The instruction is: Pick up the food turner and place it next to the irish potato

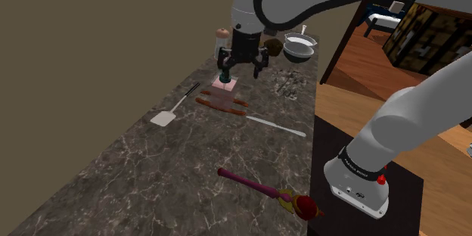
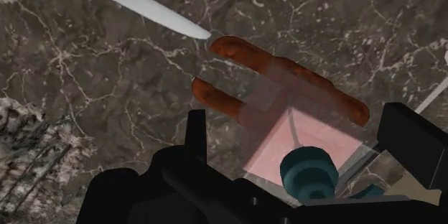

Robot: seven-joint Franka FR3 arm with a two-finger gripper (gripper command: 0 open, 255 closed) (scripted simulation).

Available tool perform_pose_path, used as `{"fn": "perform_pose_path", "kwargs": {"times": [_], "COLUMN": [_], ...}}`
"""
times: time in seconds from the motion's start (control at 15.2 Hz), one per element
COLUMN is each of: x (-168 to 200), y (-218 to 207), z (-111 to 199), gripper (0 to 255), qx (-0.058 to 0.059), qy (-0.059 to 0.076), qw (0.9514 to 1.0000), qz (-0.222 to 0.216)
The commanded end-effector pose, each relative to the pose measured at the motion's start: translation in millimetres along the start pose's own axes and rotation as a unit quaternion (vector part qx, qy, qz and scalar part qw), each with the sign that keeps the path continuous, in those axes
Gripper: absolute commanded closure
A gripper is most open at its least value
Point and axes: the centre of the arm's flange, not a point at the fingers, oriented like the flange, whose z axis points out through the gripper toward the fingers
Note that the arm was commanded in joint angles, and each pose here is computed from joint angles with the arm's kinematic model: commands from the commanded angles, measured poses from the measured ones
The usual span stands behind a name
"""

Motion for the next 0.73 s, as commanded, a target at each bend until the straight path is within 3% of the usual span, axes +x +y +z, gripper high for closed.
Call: {"fn": "perform_pose_path", "kwargs": {"times": [0.0, 0.33, 0.66], "x": [5, 22, 46], "y": [-20, -75, -127], "z": [16, 47, 78], "gripper": [0, 0, 0], "qx": [0.002, 0.005, 0.007], "qy": [0.000, 0.000, 0.000], "qw": [0.9995, 0.9948, 0.9852], "qz": [0.031, 0.101, 0.171]}}
